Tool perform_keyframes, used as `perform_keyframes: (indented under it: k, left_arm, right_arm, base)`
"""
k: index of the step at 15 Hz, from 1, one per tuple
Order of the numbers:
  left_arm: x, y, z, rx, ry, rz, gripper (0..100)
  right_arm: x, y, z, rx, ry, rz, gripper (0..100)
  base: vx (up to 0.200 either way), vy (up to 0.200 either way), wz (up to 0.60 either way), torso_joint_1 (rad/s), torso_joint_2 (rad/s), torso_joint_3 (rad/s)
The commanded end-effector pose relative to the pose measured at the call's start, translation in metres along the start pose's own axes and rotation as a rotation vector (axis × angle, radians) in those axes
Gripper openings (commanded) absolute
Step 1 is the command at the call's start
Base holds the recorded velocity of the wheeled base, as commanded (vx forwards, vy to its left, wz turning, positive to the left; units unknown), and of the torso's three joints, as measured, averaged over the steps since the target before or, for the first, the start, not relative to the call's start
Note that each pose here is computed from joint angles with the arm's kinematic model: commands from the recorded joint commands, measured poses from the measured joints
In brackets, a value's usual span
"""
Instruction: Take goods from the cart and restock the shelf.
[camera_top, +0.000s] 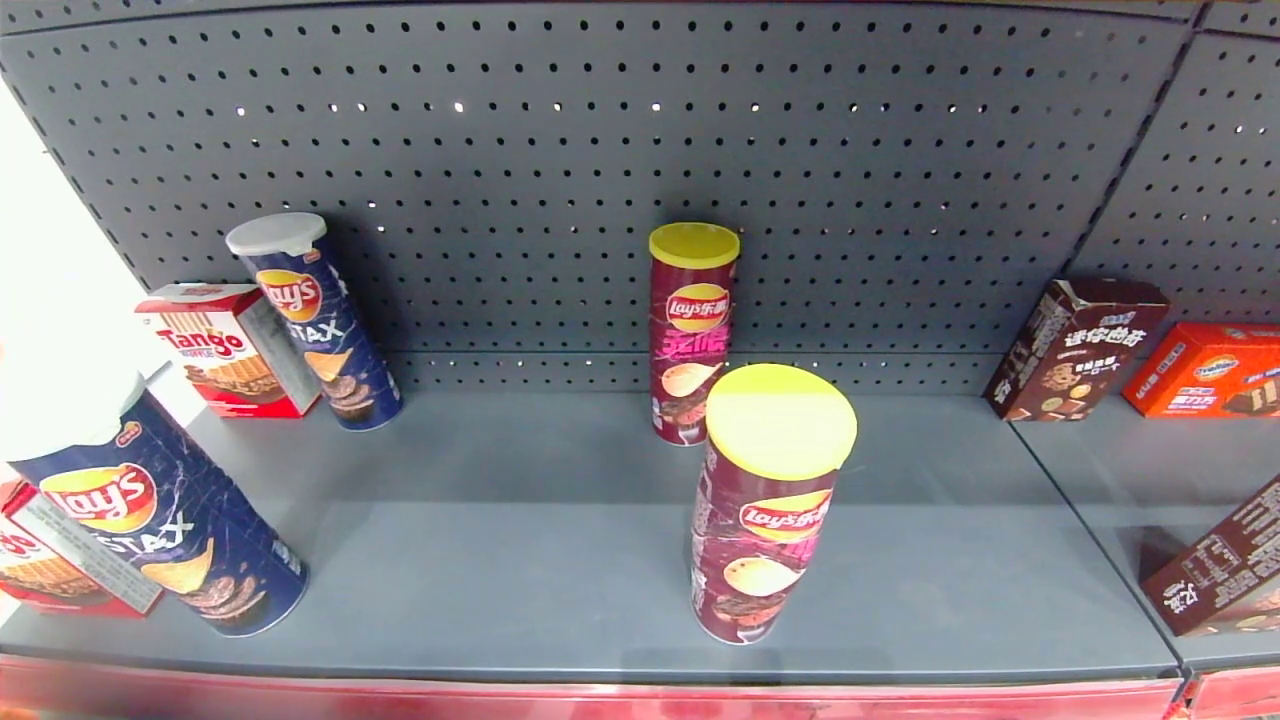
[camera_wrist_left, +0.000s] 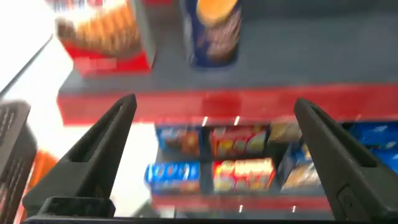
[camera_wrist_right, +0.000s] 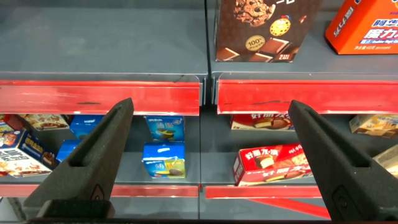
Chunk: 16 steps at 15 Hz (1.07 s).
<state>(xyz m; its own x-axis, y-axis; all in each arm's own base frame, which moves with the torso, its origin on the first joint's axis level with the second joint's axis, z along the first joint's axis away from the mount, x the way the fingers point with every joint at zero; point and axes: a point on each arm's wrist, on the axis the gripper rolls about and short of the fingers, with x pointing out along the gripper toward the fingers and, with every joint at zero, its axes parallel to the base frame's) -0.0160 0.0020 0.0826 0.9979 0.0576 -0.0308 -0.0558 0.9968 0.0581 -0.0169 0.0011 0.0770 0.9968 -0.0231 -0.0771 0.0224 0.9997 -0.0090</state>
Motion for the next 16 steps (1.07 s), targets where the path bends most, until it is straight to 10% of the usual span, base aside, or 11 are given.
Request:
perform_keyframes:
  k: [1, 8, 10, 16]
  left_arm:
    - [-0.0066, -0.0003, -0.0031, -0.012, -0.067, 0.033, 100]
    - [-0.0068, -0.0015, -0.0040, -0.021, -0.064, -0.027, 100]
    - [-0.0071, -0.0058, -0.0074, 0.049, -0.045, -0.211, 100]
    - [-0.0071, -0.0058, -0.0075, 0.043, -0.043, -0.215, 100]
  right_arm:
    - [0.0001, 0.0000, 0.0001, 0.000, 0.001, 0.000, 100]
    - [0.0001, 0.0000, 0.0001, 0.000, 0.001, 0.000, 100]
    - [0.0000, 0.0000, 0.0000, 0.000, -0.001, 0.000, 100]
    - [0.0001, 0.0000, 0.0001, 0.000, 0.001, 0.000, 100]
  base:
    - [0.000, 0.000, 0.00, 0.000, 0.00, 0.000]
    - [0.000, 0.000, 0.00, 0.000, 0.00, 0.000]
    - [0.000, 0.000, 0.00, 0.000, 0.00, 0.000]
    - [0.000, 0.000, 0.00, 0.000, 0.00, 0.000]
